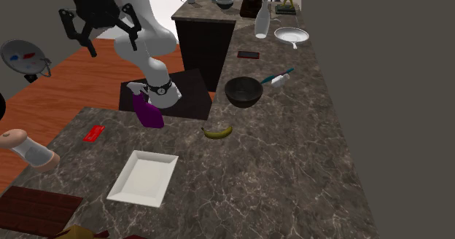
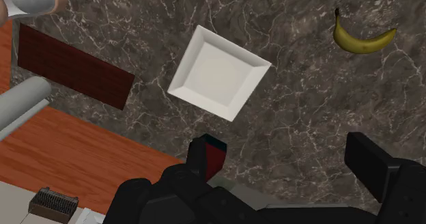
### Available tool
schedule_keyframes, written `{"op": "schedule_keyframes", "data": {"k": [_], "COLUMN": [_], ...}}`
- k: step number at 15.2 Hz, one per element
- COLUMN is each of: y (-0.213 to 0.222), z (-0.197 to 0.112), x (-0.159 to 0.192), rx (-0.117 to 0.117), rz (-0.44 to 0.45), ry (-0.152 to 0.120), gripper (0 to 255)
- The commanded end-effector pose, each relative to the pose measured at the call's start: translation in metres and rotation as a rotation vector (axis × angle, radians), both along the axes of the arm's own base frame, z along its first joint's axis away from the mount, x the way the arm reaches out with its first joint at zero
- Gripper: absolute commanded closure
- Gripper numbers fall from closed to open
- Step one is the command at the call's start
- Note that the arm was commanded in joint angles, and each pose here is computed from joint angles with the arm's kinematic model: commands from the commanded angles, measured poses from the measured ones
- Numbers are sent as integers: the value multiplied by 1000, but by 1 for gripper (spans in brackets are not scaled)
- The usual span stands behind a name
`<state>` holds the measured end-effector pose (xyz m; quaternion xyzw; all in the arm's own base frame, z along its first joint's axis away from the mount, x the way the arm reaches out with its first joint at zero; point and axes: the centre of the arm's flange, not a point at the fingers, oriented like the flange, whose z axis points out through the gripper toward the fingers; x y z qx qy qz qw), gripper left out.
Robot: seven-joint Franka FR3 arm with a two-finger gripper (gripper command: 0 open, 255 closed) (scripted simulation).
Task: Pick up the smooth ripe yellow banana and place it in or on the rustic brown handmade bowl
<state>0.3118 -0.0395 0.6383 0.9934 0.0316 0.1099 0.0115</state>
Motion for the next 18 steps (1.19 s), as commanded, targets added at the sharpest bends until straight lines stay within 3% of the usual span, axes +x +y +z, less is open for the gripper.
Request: {"op": "schedule_keyframes", "data": {"k": [1, 18], "y": [0, 83], "z": [0, -197], "x": [0, 43], "rx": [0, 48], "rz": [0, 259], "ry": [0, 80], "gripper": [0, 0]}}
